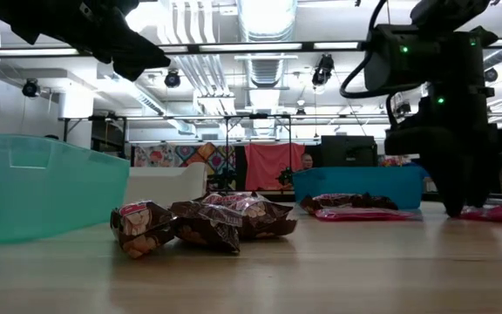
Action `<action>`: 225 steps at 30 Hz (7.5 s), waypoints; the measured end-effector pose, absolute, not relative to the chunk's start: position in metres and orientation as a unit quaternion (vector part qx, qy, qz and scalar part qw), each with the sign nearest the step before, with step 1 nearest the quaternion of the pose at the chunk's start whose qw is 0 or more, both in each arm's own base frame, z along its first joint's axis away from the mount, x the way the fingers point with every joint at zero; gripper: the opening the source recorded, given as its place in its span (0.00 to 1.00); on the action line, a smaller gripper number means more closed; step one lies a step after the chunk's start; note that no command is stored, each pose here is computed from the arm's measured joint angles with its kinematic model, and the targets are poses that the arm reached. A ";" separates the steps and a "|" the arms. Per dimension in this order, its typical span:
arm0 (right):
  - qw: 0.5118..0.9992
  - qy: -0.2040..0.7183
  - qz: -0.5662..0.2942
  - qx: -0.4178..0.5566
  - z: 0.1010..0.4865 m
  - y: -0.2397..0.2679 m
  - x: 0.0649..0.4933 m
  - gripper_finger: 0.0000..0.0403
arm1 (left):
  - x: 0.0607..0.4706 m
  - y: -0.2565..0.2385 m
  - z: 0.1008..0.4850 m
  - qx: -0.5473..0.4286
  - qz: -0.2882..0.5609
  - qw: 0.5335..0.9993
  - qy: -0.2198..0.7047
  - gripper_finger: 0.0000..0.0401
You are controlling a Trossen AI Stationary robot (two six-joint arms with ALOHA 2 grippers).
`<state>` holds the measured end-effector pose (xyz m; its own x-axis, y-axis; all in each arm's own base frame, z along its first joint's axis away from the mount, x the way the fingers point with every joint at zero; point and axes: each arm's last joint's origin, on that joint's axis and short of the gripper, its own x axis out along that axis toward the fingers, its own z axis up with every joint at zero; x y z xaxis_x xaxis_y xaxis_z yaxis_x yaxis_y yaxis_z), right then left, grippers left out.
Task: Sort candy
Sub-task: Put the red candy into the blue bin
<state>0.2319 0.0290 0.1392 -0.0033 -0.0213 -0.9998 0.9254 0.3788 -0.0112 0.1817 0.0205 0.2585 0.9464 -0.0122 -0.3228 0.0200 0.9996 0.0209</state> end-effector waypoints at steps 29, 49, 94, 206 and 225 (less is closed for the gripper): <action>0.718 0.518 -0.271 0.378 0.200 0.029 0.235 0.03 | 0.183 0.021 0.261 0.012 -0.007 0.988 0.151 0.22; 0.859 0.264 -0.367 0.239 0.236 -0.071 0.260 0.03 | 0.184 0.021 0.267 0.016 -0.006 0.993 0.118 0.22; 0.958 0.018 0.283 0.045 0.279 0.001 0.311 0.03 | 0.309 0.020 0.241 -0.005 -0.253 0.959 -0.124 0.57; 0.865 0.275 -0.326 0.265 0.237 -0.106 0.250 0.02 | 0.278 0.083 0.240 -0.083 0.065 0.990 0.098 0.34; 0.879 0.298 -0.291 0.232 0.279 -0.091 0.262 0.02 | 0.329 0.088 0.211 -0.093 0.110 0.973 0.181 0.34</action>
<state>0.2621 -0.0909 0.2786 0.6524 -0.3729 -0.6598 0.6503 0.7226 0.2346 0.3288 0.0884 0.2114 0.9108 0.1796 -0.3718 -0.2469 0.9586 -0.1417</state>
